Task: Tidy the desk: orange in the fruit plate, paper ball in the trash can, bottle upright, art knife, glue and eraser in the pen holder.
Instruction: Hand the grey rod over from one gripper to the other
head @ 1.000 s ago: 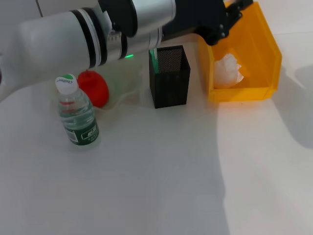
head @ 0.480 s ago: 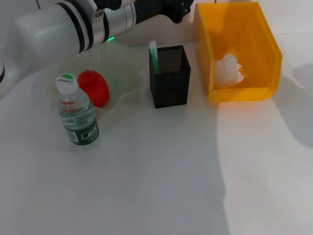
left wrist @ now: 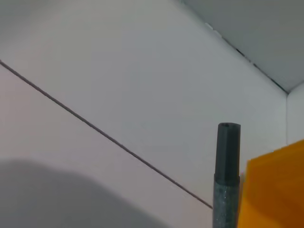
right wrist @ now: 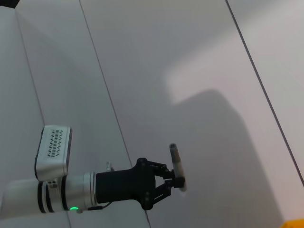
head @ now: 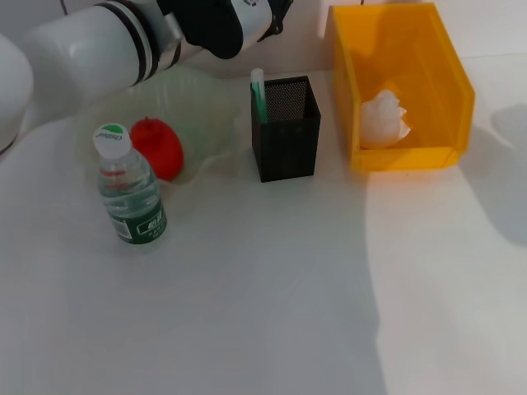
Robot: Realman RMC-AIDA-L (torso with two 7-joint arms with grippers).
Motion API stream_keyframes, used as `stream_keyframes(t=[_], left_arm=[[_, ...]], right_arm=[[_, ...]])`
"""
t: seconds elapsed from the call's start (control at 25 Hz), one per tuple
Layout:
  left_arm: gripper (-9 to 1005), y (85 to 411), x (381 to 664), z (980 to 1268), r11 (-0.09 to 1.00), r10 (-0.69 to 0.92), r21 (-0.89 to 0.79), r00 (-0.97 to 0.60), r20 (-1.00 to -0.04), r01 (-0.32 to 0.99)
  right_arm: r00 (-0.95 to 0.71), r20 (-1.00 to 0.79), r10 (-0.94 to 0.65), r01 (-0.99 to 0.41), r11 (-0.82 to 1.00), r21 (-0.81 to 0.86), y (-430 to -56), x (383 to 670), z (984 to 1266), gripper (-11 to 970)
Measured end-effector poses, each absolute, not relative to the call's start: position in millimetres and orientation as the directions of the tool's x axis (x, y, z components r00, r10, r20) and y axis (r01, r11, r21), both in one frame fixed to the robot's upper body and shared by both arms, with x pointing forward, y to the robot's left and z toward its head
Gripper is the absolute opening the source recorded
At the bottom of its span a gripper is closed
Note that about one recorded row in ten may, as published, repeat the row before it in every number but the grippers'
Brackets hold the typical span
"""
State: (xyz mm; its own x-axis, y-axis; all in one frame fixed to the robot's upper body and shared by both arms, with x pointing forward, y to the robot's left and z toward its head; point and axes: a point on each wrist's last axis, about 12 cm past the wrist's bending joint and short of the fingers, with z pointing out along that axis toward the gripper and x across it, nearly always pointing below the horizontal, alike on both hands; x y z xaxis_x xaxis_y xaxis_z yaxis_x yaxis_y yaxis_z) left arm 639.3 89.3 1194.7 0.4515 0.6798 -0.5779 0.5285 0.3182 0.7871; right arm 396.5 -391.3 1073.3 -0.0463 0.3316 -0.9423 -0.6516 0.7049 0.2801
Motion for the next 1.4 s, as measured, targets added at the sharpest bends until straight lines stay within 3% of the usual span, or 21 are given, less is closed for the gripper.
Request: stream_keyframes(t=[0.16, 0.36, 0.64, 0.76, 0.96, 1.0, 1.12, 1.16, 1.4], left_arm=[[141, 87, 639, 1196, 0.233, 0.734, 0.861, 0.499, -0.461, 0.453], [139, 83, 634, 1185, 0.037, 0.802, 0.957, 0.563, -0.201, 0.289], [139, 87, 630, 1185, -0.124, 0.810, 0.982, 0.587, 0.017, 0.142], [139, 90, 631, 1185, -0.198, 0.806, 0.978, 0.579, 0.122, 0.071], [139, 93, 634, 1188, -0.256, 0.800, 0.967, 0.561, 0.214, -0.005], [139, 97, 636, 1187, -0.304, 0.791, 0.951, 0.540, 0.288, -0.062], [139, 97, 636, 1187, -0.304, 0.791, 0.951, 0.540, 0.288, -0.062], [139, 104, 639, 1183, -0.414, 0.755, 0.890, 0.473, 0.454, -0.192], [139, 111, 636, 1178, -0.510, 0.711, 0.808, 0.386, 0.588, -0.294]], right_arm=[[-0.046, -0.942, 0.331, -0.652, 0.705, 0.280, -391, 398, 1074, 622], [-0.046, -0.941, 0.335, -0.650, 0.705, 0.283, -391, 398, 1073, 623], [-0.045, -0.939, 0.341, -0.650, 0.704, 0.286, -389, 398, 1072, 623], [-0.045, -0.939, 0.341, -0.651, 0.703, 0.286, -388, 400, 1072, 623], [-0.050, -0.940, 0.338, -0.639, 0.712, 0.290, -387, 403, 1070, 623], [-0.052, -0.940, 0.337, -0.637, 0.714, 0.291, -386, 403, 1069, 623], [-0.052, -0.938, 0.342, -0.642, 0.708, 0.294, -385, 407, 1070, 623], [-0.052, -0.937, 0.344, -0.645, 0.705, 0.295, -384, 408, 1070, 623], [-0.053, -0.934, 0.354, -0.655, 0.693, 0.300, -382, 411, 1071, 623]])
